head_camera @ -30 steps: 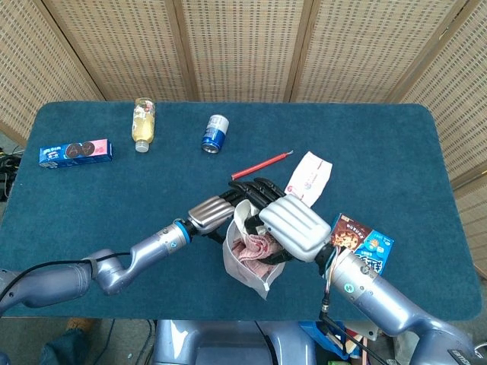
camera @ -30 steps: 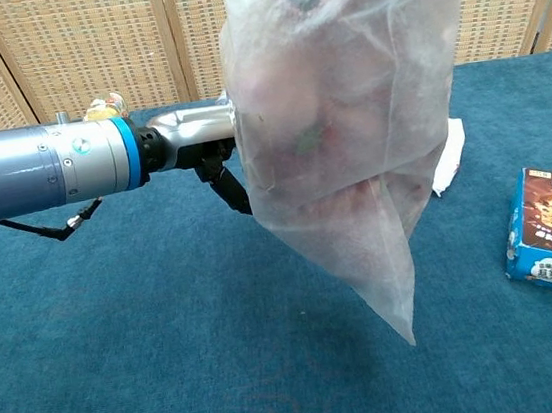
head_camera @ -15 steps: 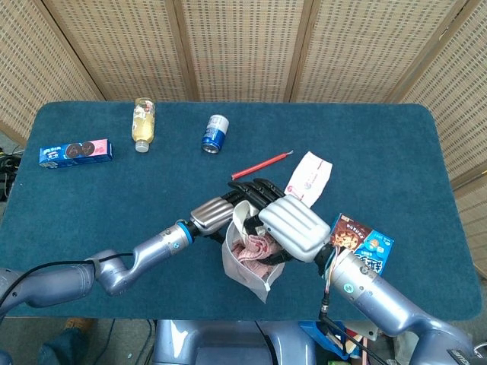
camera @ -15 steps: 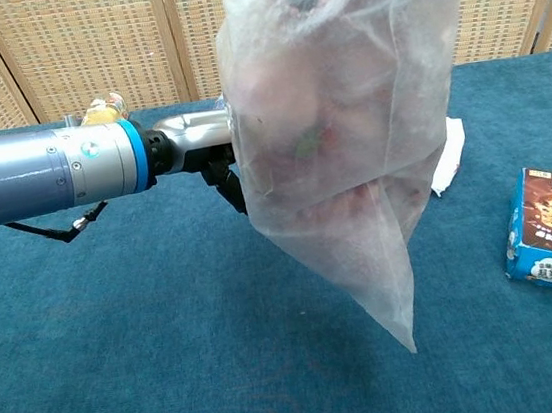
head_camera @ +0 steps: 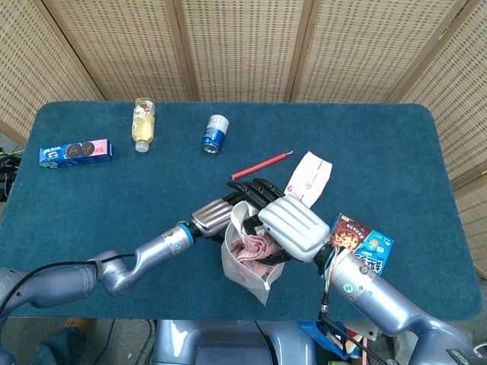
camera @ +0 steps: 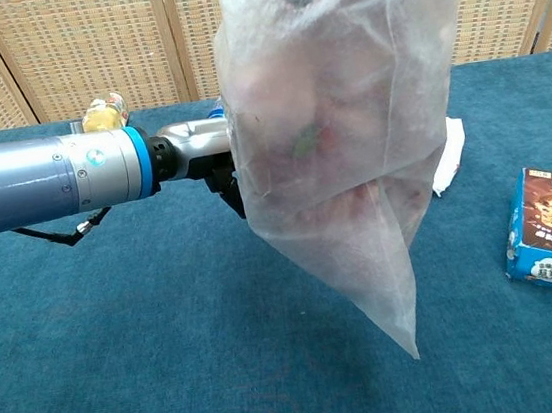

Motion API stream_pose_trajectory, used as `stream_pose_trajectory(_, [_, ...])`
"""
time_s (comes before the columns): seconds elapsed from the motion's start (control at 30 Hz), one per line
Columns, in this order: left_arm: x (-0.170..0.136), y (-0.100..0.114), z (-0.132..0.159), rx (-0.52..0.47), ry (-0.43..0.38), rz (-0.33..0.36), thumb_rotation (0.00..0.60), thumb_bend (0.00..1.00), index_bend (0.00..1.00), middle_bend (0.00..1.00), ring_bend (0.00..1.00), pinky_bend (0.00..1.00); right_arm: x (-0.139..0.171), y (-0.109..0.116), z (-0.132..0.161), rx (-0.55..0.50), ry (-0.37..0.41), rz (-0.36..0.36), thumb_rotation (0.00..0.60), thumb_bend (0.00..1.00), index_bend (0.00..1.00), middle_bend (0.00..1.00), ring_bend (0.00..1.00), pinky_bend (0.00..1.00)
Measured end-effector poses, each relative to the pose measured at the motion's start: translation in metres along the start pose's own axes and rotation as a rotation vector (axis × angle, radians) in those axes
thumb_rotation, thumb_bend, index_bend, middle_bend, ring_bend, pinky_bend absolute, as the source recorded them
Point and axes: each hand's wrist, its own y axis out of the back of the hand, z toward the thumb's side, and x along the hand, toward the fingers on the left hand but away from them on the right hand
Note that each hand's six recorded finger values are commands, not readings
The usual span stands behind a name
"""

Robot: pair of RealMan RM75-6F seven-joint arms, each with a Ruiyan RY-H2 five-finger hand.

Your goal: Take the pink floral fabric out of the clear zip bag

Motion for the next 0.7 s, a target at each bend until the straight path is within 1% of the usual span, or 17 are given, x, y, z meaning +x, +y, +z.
stream_pose_trajectory(0.53, [-0.0020,-0.0012,0.0061,0.062,-0.032,0.009,0.600,0.48,0.43,0.00,0.00,0.00,-0.0004,0.0024,0.0033,0.002,0.014,-0.001,0.600,0.66,0.81,0.00,0.00,0.00])
stream_pose_trajectory(0.7, [-0.0052,-0.0013,0.0057,0.112,-0.042,0.020,0.600,0.48,0.43,0.00,0.00,0.00,0.0004,0.0038,0.0026,0.004,0.011,-0.003,0.600,0.66,0.81,0.00,0.00,0.00])
